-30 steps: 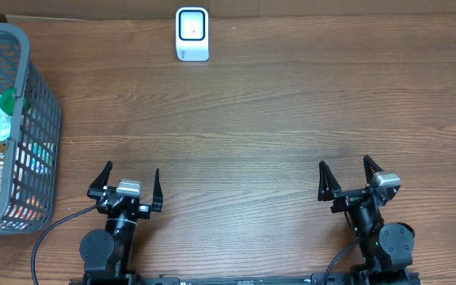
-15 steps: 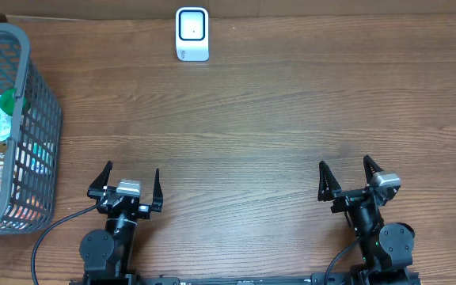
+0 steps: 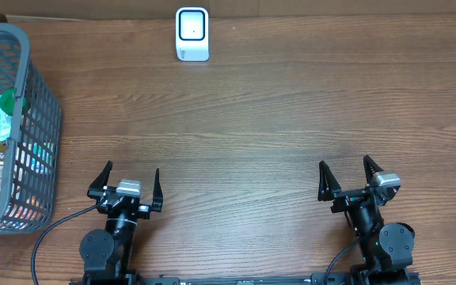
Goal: Scan the item barcode
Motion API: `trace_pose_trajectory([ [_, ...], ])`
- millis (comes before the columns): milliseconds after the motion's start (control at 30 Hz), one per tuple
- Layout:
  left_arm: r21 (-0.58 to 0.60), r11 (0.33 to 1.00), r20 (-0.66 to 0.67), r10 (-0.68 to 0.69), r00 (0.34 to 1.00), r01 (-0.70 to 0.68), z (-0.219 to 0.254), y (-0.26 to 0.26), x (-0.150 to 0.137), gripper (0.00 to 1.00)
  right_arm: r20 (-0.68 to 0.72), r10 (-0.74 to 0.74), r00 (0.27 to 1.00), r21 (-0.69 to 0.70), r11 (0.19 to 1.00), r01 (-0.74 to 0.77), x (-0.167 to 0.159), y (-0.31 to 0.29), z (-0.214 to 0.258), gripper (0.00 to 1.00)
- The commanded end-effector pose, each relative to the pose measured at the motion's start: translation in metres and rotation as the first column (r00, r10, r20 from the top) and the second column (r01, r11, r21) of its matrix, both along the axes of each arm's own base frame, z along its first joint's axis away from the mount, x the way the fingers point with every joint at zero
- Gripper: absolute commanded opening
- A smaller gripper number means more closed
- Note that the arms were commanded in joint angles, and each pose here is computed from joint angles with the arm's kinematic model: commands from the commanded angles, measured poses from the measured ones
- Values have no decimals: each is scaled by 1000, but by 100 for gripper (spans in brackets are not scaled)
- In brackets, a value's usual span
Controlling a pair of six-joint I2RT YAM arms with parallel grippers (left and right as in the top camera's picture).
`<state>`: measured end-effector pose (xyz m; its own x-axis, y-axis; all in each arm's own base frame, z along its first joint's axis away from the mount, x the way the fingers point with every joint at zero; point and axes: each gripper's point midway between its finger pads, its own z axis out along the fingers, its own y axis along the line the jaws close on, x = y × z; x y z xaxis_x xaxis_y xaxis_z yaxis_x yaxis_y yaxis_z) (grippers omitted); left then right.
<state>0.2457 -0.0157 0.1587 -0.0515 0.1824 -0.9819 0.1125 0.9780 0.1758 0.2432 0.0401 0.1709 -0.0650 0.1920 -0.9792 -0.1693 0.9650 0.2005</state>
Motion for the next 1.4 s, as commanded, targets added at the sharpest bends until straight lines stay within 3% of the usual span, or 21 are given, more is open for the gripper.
trace_pose_trajectory([
  [0, -13, 1000, 5, 12, 1000, -12, 0, 3, 0, 100, 9, -6, 1000, 0, 1000, 6, 0, -1, -1, 100],
  [933, -45, 999, 1, 14, 1000, -14, 0, 3, 0, 100, 9, -6, 1000, 0, 1000, 6, 0, -1, -1, 100],
  [1367, -143, 989, -9, 23, 1000, -24, 1, 3, 0, 99, 8, -6, 1000, 0, 1000, 6, 0, -1, -1, 100],
])
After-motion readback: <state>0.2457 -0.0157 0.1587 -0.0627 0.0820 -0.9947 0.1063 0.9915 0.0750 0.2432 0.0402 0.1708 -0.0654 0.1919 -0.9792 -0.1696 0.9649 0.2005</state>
